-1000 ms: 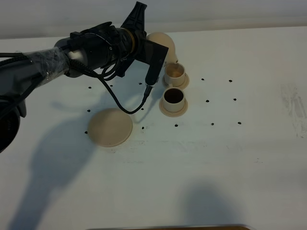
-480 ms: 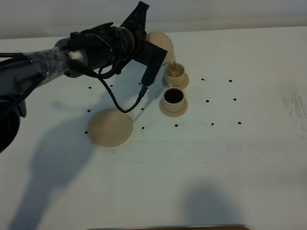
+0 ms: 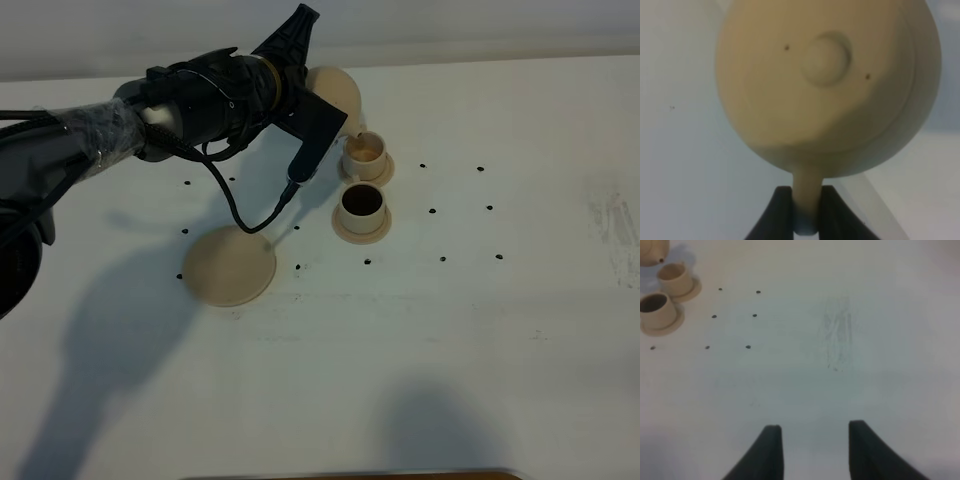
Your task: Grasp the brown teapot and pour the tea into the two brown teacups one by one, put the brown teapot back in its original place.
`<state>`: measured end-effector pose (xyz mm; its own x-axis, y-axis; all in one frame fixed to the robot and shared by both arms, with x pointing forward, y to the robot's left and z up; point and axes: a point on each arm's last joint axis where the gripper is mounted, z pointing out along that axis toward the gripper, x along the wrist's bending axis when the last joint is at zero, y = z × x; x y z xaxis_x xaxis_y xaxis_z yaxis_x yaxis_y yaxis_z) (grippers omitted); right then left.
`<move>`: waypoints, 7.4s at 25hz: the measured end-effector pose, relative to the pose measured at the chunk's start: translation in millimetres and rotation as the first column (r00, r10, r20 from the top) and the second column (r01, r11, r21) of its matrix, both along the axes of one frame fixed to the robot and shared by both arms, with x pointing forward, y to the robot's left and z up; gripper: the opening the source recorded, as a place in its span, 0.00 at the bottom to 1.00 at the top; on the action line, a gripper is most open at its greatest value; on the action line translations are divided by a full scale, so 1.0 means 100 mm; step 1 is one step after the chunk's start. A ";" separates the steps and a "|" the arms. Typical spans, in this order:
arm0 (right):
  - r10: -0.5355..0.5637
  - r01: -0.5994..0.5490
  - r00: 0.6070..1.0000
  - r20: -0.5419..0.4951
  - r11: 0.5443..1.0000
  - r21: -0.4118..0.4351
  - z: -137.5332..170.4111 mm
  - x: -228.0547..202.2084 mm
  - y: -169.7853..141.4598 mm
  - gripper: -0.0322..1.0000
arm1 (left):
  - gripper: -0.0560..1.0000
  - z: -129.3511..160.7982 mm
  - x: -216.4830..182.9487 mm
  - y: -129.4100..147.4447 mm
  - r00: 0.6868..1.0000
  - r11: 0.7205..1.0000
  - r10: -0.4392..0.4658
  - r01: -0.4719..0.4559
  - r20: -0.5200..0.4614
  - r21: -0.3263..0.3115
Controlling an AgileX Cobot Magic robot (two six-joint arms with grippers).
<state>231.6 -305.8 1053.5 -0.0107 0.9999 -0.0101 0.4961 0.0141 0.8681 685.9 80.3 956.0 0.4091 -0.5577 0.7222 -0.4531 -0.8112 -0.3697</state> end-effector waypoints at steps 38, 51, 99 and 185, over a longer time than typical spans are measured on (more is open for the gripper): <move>0.000 0.000 1.000 0.000 1.000 0.000 0.00 0.00 0.00 0.33 | 0.21 0.08 0.03 -0.06 0.981 0.980 -0.166 0.153 0.096 0.128; 0.000 0.000 1.000 0.000 1.000 0.000 0.00 0.00 0.00 0.33 | 0.21 0.09 0.03 -0.07 0.973 0.969 -0.202 0.181 0.112 0.169; 0.000 0.000 1.000 0.000 1.000 0.000 0.00 0.00 0.00 0.33 | 0.21 0.21 0.05 -0.18 0.940 0.938 -0.294 0.249 0.173 0.239; 0.000 0.000 1.000 0.000 1.000 0.000 0.00 0.00 0.00 0.33 | 0.21 0.24 0.06 -0.19 0.914 0.901 -0.355 0.279 0.196 0.331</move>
